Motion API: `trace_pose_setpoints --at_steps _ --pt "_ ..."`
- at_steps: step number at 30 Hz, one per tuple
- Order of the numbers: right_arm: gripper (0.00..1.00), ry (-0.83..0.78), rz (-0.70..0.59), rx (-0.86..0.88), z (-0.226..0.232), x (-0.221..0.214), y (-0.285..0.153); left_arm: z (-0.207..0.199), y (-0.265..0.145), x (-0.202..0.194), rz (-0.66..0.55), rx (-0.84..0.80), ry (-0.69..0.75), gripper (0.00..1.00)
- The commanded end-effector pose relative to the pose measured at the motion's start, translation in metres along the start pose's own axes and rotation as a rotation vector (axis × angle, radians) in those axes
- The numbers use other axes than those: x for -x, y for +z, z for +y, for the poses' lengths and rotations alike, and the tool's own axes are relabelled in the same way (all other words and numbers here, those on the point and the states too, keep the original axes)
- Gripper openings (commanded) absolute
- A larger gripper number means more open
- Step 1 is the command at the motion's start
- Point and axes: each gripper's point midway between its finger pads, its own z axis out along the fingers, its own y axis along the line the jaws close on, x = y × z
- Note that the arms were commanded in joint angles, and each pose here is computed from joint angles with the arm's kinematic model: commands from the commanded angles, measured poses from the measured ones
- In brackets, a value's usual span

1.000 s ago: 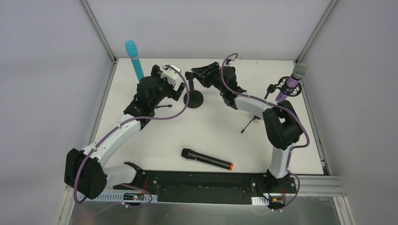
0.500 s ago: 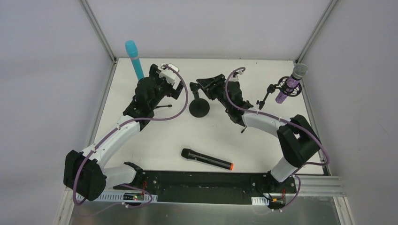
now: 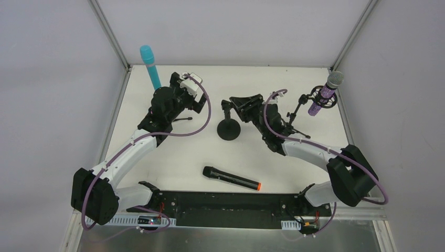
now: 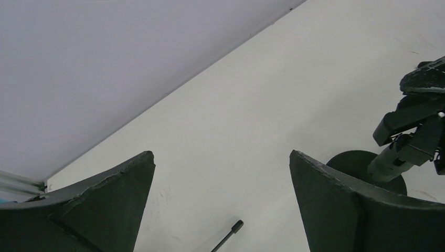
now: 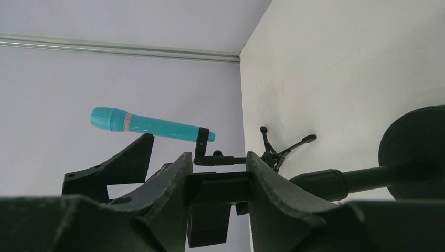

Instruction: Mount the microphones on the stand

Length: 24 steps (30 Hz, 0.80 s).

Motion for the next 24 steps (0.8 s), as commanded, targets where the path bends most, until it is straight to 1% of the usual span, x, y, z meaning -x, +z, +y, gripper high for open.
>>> trace_pose_setpoints --at_steps 1,5,13,14,16,18,21,23,24 --pt "0.00 0.141 -0.043 0.168 0.056 0.013 -0.026 -0.005 -0.001 0.019 -0.075 -0.029 0.001 1.00" --pt "0.00 0.164 -0.077 0.156 0.052 0.015 -0.039 -0.006 -0.001 0.019 -0.075 -0.033 0.000 1.00" --pt "0.00 0.129 -0.133 0.095 0.037 0.016 -0.051 -0.008 0.000 0.019 -0.076 -0.045 -0.002 1.00" --pt "0.03 0.126 -0.138 0.092 0.036 0.016 -0.051 -0.008 0.000 0.019 -0.076 -0.044 -0.002 1.00" --pt "0.10 0.116 -0.135 0.096 0.035 0.015 -0.051 -0.008 0.000 0.019 -0.076 -0.045 -0.002 1.00" --pt "0.19 0.098 -0.126 0.115 0.038 0.013 -0.051 -0.008 0.000 0.019 -0.077 -0.042 -0.002 1.00" --pt "0.44 0.086 -0.118 0.115 0.037 0.012 -0.051 -0.008 0.000 0.019 -0.078 -0.043 -0.001 1.00" --pt "0.57 0.083 -0.115 0.114 0.035 0.011 -0.052 -0.008 0.000 0.019 -0.076 -0.045 0.001 1.00" --pt "0.62 0.080 -0.114 0.113 0.035 0.010 -0.052 -0.008 0.000 0.019 -0.077 -0.045 0.000 1.00"
